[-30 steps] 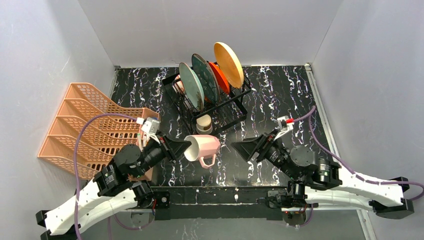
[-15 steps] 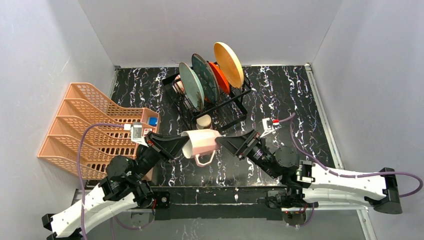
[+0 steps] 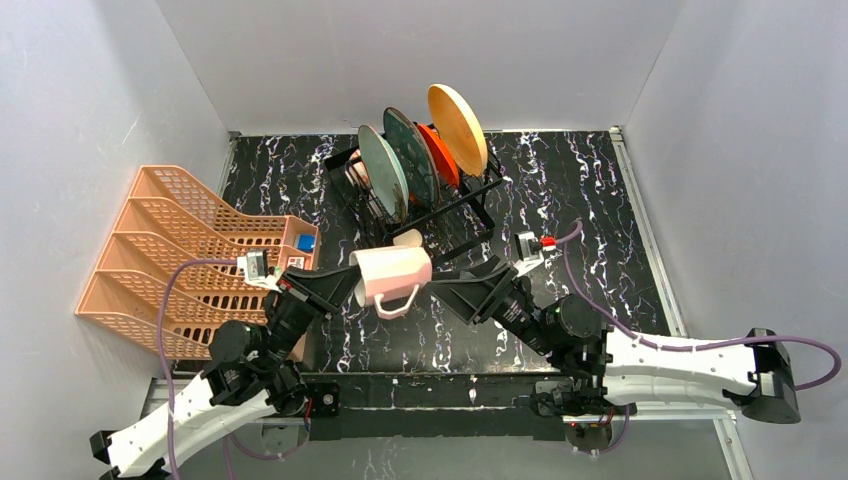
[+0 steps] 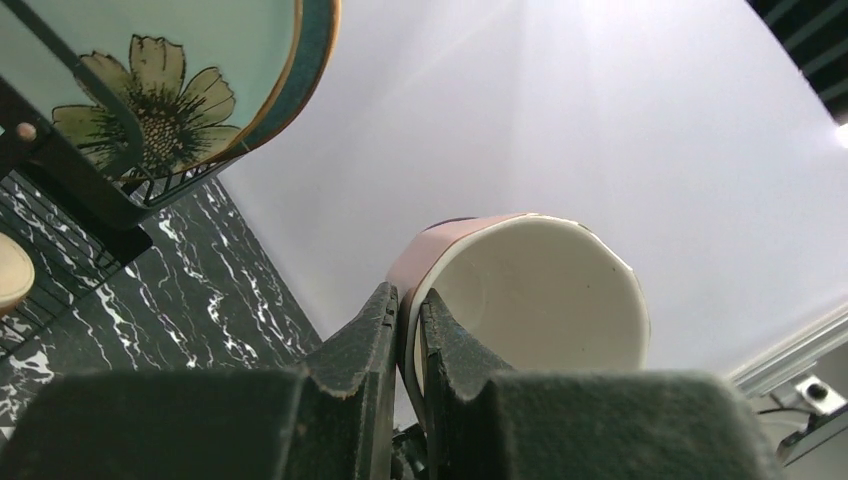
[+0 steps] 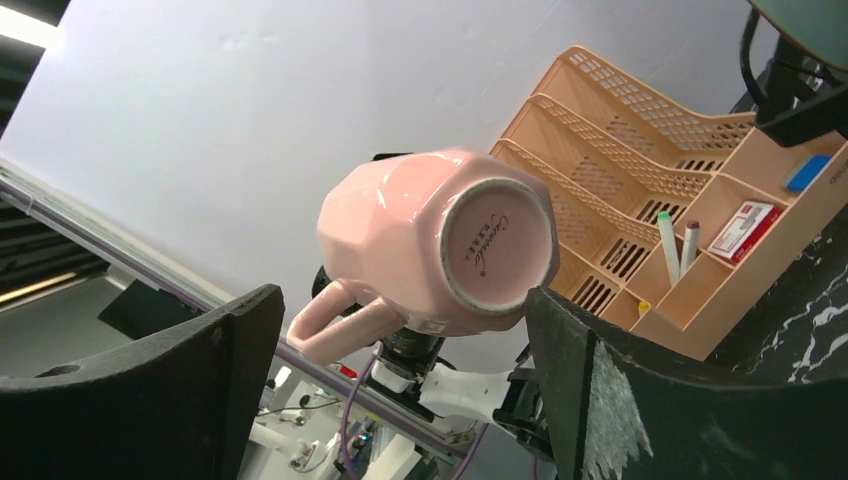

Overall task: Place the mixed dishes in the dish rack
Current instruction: Pick up the cup at the center of the board.

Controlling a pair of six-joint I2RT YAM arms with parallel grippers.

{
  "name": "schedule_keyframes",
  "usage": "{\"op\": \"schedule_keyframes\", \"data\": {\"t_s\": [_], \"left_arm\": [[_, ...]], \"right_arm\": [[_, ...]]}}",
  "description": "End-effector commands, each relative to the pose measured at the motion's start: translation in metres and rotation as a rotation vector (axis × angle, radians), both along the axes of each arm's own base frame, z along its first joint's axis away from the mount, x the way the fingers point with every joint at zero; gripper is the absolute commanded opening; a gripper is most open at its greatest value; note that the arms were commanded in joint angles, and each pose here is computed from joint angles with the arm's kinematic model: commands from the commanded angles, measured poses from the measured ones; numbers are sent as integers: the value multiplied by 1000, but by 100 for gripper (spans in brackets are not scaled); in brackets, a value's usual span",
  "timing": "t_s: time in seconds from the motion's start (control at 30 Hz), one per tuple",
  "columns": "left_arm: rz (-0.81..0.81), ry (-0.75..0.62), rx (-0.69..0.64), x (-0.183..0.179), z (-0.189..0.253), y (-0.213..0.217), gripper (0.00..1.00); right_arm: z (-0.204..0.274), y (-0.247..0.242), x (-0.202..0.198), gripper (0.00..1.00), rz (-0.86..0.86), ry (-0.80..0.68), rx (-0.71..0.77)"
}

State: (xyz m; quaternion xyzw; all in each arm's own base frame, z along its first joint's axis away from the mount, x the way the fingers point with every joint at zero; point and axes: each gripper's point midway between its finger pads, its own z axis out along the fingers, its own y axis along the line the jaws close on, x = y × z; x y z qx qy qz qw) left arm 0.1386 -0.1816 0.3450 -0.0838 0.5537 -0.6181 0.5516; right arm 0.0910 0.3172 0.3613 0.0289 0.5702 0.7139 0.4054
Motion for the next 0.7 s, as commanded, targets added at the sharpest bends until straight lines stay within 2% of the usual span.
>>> {"op": "schedule_keyframes", "data": {"t_s": [0.0, 0.13, 0.3, 0.47, 0.67], "left_arm": [[1, 13, -295, -3, 43, 26, 0], [-26, 20, -348, -4, 44, 23, 0], [-38, 3, -360, -7, 52, 24, 0], [-58, 0, -364, -9, 54, 22, 0], [-90, -12, -390, -12, 55, 18, 0]], "right_arm": [[36, -5, -9, 99, 16, -136, 107], [44, 6, -9, 99, 13, -172, 100], [39, 9, 3, 99, -35, -129, 61], [39, -3, 10, 99, -83, -103, 141], [57, 0, 13, 99, -107, -137, 194]]}}
